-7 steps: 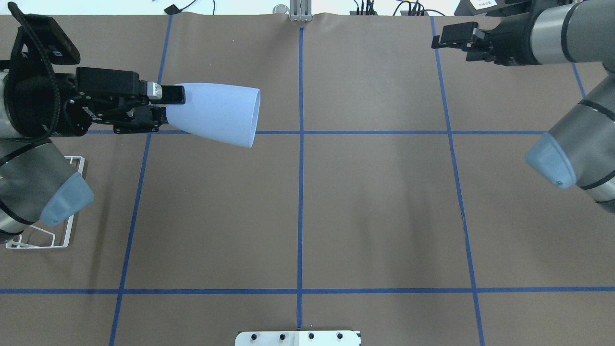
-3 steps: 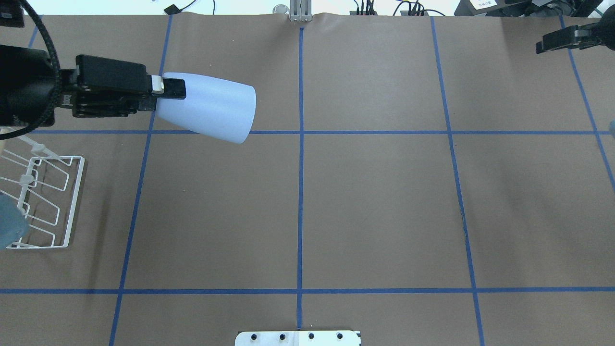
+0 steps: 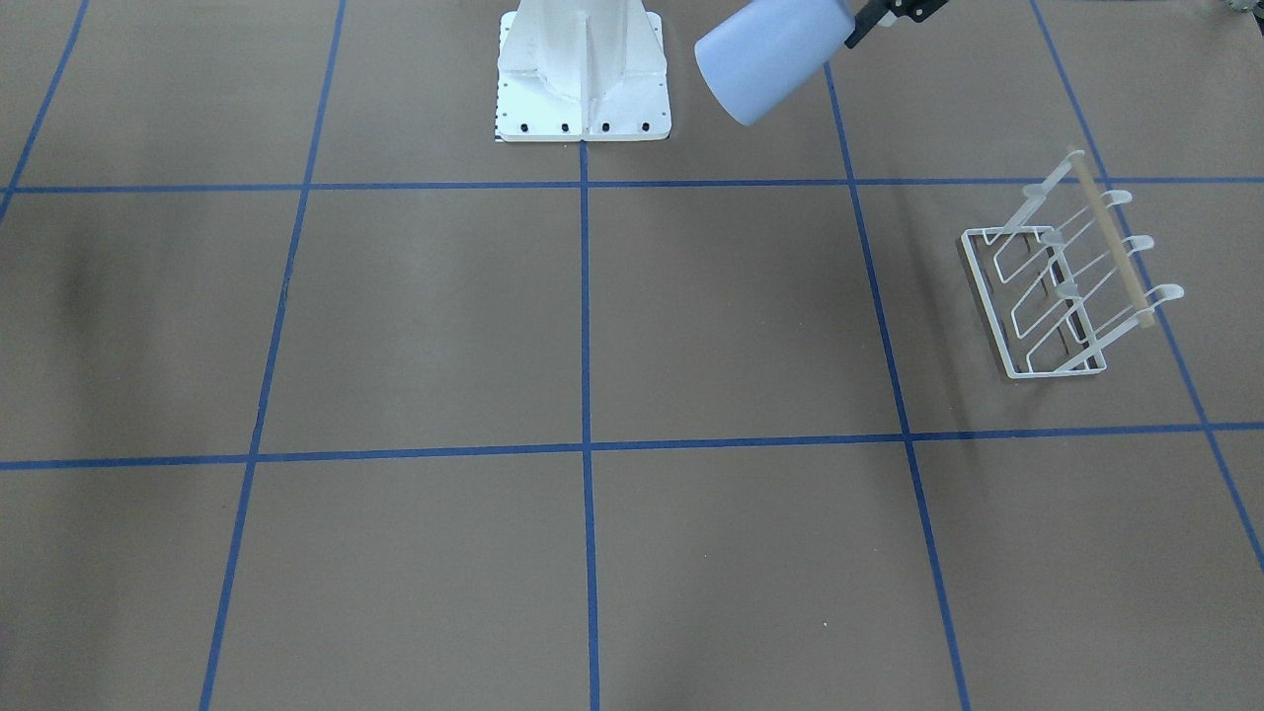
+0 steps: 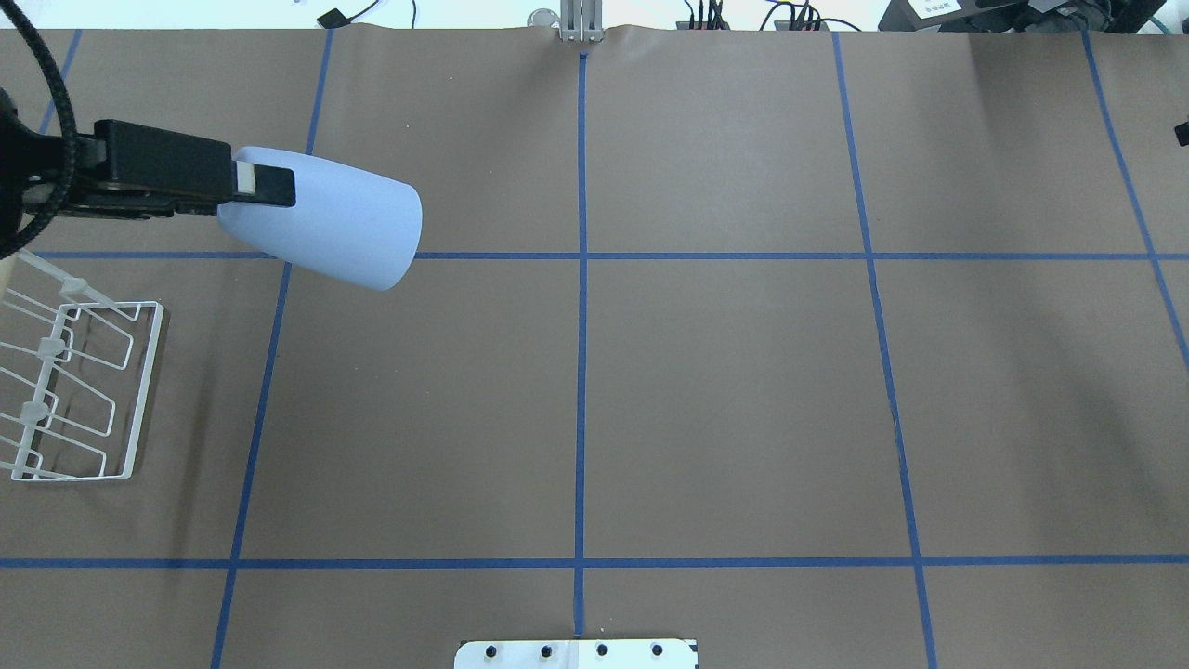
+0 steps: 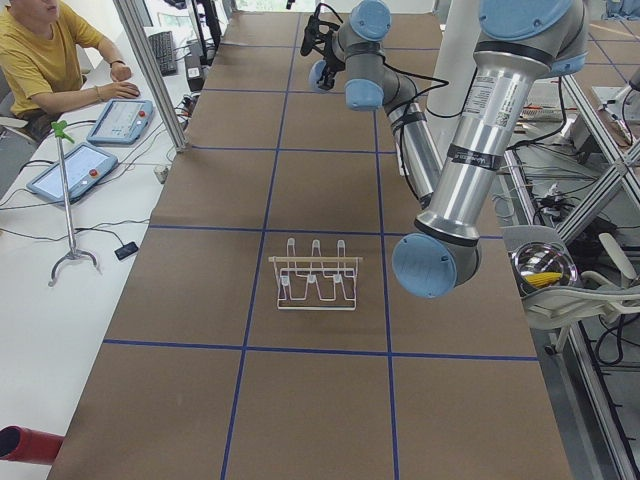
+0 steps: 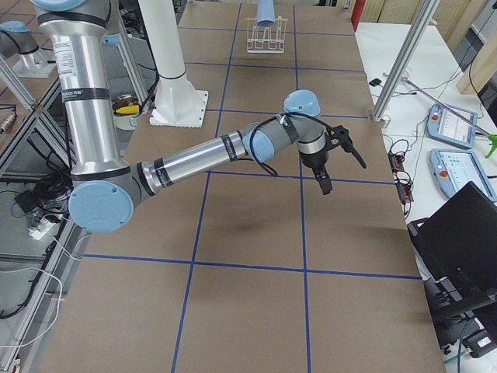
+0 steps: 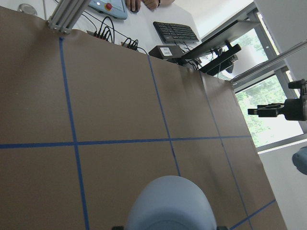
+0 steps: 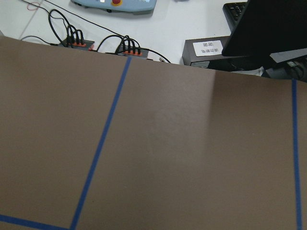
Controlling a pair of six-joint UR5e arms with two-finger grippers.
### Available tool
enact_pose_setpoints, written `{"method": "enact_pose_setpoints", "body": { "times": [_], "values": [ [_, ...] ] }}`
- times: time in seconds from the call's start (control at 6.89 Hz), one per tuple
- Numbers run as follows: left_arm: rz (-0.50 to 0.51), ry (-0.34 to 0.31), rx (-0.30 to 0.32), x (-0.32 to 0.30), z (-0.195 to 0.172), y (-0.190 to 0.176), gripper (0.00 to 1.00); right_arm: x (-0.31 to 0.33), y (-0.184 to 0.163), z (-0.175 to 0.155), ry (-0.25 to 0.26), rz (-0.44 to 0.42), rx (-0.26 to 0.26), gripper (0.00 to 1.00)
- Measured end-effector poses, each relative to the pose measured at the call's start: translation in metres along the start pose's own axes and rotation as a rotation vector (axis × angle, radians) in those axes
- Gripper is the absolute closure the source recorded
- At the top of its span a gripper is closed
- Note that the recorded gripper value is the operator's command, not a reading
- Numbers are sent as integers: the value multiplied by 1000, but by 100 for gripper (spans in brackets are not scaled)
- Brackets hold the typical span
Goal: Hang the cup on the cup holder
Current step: 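Lower the held cup with the left gripper down onto the white wire rack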
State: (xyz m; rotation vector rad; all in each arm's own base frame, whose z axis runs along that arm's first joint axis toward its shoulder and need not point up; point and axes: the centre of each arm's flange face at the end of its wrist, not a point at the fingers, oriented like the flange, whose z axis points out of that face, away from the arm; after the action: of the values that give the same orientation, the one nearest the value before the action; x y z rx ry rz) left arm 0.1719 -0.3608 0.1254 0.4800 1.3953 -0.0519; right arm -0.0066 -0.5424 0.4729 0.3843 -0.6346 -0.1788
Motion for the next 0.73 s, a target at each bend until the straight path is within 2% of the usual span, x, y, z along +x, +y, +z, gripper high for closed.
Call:
{"method": "enact_pose_setpoints", "body": {
  "times": [0.29, 0.73],
  "values": [
    [72, -154, -29, -26, -2, -9, 100, 25, 27, 6, -6, -25, -66, 0],
    [165, -357, -121, -91, -15, -4, 100, 35, 47, 19, -30, -9, -102, 0]
  ]
}}
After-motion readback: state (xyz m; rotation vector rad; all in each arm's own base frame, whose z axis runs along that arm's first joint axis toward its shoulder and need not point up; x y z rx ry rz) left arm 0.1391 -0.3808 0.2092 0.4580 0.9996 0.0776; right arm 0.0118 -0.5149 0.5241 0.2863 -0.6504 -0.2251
